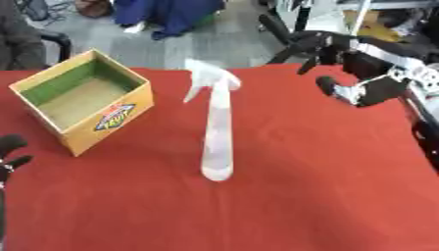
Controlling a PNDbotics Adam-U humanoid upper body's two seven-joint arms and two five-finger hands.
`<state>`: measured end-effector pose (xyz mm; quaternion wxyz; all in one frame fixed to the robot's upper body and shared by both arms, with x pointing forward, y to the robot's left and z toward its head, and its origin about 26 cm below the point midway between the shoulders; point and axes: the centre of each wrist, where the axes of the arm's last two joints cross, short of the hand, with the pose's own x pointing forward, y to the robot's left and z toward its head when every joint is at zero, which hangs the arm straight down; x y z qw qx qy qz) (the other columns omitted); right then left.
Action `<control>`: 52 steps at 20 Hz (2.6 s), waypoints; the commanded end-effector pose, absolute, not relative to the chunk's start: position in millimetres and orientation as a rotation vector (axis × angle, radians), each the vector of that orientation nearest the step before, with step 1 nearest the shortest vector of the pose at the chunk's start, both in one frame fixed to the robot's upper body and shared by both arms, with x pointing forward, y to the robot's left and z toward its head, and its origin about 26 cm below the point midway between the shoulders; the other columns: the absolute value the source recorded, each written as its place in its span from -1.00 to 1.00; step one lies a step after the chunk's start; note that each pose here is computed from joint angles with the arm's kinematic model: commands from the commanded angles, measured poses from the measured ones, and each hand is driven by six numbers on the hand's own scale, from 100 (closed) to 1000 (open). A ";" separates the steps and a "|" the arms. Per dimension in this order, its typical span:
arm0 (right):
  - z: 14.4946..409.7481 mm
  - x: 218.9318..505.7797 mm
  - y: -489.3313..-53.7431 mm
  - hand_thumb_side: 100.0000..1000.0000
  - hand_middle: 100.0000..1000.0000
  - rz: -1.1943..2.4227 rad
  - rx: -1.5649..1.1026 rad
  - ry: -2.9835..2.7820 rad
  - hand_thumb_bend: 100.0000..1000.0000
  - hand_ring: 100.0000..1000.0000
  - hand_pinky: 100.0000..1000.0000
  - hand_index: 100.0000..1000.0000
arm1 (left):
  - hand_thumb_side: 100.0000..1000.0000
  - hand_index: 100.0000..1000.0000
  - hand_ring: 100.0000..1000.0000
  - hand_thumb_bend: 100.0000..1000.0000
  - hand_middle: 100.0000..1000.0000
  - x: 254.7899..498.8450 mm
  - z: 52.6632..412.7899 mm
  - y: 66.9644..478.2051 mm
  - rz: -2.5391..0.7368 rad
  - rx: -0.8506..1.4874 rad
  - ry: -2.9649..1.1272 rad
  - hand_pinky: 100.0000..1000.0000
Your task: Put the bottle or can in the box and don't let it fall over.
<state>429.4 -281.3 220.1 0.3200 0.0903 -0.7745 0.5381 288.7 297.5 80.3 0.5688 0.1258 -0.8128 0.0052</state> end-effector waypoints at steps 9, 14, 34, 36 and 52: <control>242.6 440.3 -268.9 -0.63 1.00 1.654 0.159 -2.110 -1.00 1.00 0.62 0.88 | 0.78 0.39 0.69 -1.00 0.17 292.1 88.9 294.1 -0.024 0.273 -1.937 0.45; 251.7 439.5 -260.0 -0.68 1.00 1.708 0.127 -2.129 -1.00 1.00 0.65 0.92 | 0.78 0.39 0.69 -1.00 0.17 292.7 88.9 292.8 -0.034 0.264 -1.937 0.45; 234.3 449.6 -240.3 -0.76 1.00 1.808 0.093 -2.025 -1.00 1.00 0.44 0.79 | 0.78 0.39 0.69 -1.00 0.17 297.8 92.0 286.6 -0.057 0.217 -1.949 0.45; 233.5 449.7 -240.3 -0.77 1.00 1.822 0.081 -2.016 -1.00 1.00 0.39 0.74 | 0.78 0.39 0.69 -1.00 0.17 298.0 91.9 286.4 -0.057 0.216 -1.949 0.45; 233.3 449.3 -246.8 -0.71 0.66 1.786 -0.055 -2.098 -1.00 0.68 -0.13 0.14 | 0.77 0.39 0.69 -1.00 0.17 298.4 93.9 287.3 -0.054 0.220 -1.956 0.45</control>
